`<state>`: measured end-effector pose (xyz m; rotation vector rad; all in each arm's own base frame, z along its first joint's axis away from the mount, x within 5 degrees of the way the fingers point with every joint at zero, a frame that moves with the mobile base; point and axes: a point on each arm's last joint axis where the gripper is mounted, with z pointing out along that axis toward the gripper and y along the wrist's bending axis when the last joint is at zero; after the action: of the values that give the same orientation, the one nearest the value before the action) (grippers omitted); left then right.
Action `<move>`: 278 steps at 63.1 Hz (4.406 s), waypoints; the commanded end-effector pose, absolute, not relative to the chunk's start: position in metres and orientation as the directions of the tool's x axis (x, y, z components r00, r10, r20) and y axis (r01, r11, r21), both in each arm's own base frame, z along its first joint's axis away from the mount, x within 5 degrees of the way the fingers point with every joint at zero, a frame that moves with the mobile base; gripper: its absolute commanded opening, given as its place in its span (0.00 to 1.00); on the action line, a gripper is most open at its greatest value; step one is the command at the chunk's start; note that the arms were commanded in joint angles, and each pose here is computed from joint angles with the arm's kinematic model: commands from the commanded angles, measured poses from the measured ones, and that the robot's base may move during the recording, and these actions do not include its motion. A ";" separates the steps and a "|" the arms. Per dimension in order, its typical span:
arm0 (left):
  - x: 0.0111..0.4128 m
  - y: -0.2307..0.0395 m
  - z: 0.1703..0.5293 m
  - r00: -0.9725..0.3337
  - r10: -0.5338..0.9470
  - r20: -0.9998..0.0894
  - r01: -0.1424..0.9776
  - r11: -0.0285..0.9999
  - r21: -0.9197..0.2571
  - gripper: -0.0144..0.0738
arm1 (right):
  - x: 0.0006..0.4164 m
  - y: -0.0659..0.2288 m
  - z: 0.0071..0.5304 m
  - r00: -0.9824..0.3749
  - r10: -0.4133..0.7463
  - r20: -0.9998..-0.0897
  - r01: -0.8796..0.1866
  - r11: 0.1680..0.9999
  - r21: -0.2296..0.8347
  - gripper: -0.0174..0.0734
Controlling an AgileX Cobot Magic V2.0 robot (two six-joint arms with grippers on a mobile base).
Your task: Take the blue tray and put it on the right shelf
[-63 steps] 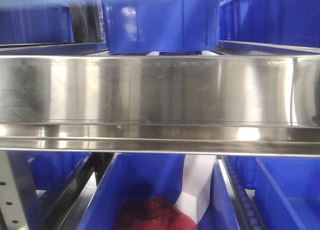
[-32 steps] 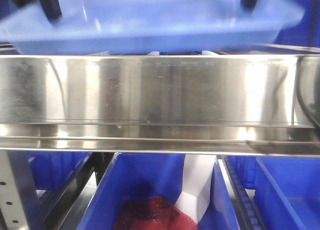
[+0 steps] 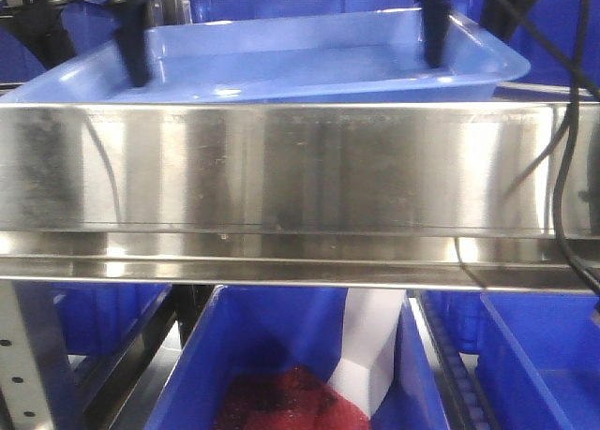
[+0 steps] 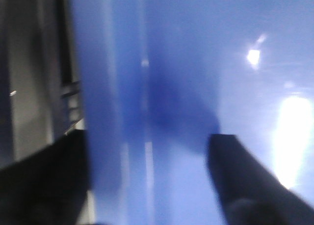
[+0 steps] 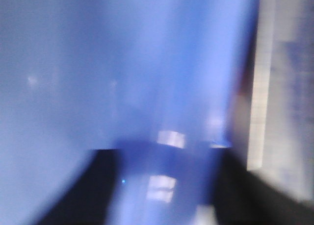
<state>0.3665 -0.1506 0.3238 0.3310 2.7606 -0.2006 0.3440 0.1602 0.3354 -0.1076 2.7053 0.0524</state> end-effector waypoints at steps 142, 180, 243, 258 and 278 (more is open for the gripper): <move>0.060 -0.025 0.325 -0.116 -0.100 -0.988 0.373 0.918 -0.137 0.11 | 0.079 0.042 0.304 0.041 -0.046 -0.998 -0.473 0.879 -0.060 0.25; 0.051 -0.006 0.270 0.056 -0.157 -0.986 0.112 0.982 -0.150 0.11 | 0.079 0.042 0.304 0.040 -0.047 -0.998 -0.472 0.879 -0.060 0.25; 0.057 -0.003 0.194 0.042 -0.160 -0.986 0.058 0.986 -0.158 0.11 | 0.079 0.042 0.304 0.040 -0.047 -0.998 -0.472 0.879 -0.060 0.25; 0.057 -0.003 0.194 0.042 -0.160 -0.986 0.058 0.986 -0.158 0.11 | 0.079 0.043 0.304 0.032 -0.025 -0.999 -0.476 0.879 -0.037 0.25; 0.057 -0.003 0.194 0.042 -0.160 -0.986 0.058 0.986 -0.158 0.11 | 0.077 0.018 0.300 0.076 0.009 -0.997 -0.227 0.974 -0.008 0.25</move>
<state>0.0566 -0.0043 0.1955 -0.0704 1.5982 -0.1718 0.0804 0.0246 0.2824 -0.2386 1.6243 0.2336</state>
